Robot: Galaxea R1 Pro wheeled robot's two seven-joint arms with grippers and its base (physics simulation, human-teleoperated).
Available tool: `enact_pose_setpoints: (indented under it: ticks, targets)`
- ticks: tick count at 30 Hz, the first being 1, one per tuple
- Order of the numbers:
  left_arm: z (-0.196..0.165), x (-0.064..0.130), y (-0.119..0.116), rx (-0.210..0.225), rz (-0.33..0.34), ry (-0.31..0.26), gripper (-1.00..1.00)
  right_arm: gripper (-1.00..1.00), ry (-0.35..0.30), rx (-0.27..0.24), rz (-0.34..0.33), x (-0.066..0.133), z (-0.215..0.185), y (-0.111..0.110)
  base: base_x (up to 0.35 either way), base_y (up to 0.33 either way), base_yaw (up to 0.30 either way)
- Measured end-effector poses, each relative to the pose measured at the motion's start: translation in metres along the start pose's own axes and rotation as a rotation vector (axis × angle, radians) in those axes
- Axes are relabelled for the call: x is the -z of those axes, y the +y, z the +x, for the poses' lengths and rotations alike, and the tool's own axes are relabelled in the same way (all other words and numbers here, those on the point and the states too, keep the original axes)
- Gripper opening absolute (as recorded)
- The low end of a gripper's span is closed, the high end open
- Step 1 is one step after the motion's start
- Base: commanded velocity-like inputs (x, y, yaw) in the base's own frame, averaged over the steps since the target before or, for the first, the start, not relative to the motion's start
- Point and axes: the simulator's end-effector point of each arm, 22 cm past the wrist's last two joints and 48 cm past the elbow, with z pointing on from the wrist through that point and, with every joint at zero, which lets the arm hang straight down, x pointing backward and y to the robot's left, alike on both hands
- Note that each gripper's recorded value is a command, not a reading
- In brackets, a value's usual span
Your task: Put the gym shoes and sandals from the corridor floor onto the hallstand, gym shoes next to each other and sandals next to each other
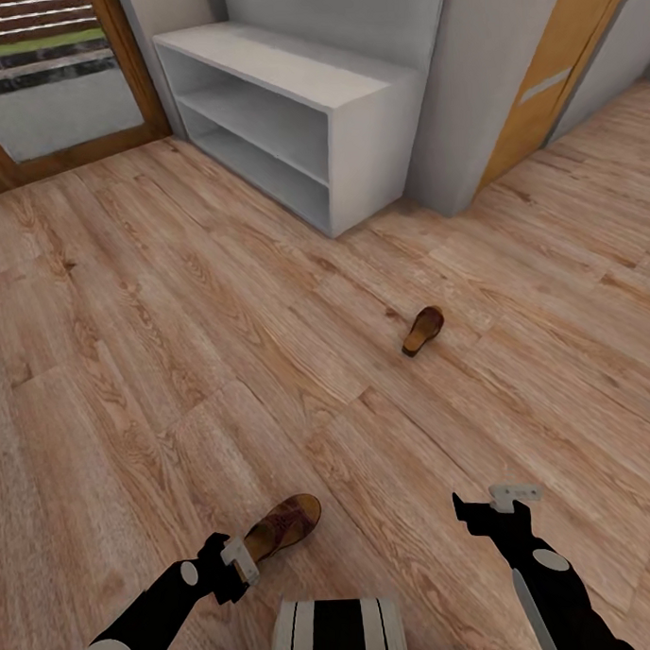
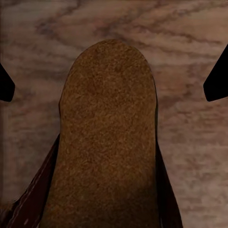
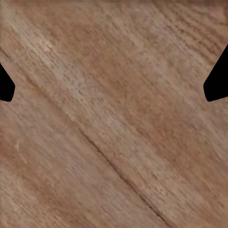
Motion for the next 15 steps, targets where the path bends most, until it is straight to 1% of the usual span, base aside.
enact_pose_setpoints:
  ticks: [3,11,14,15]
  targets:
    - [0.005,-0.005,-0.005,0.001,0.011,0.009,1.0,1.0,0.016,0.001,0.0,-0.004,0.008,0.0,0.0,0.0,0.0]
    - [0.005,-0.005,0.003,0.0,-0.009,0.009,1.0,1.0,0.022,0.003,0.0,-0.005,0.01,0.0,0.0,0.0,0.0]
    - [0.004,-0.004,0.012,0.0,-0.046,0.007,1.0,1.0,0.023,0.003,0.001,-0.005,0.011,0.0,0.0,0.0,0.0]
    - [0.003,-0.004,0.021,0.001,-0.086,0.005,1.0,1.0,0.023,0.003,0.001,-0.005,0.011,0.0,0.0,0.0,0.0]
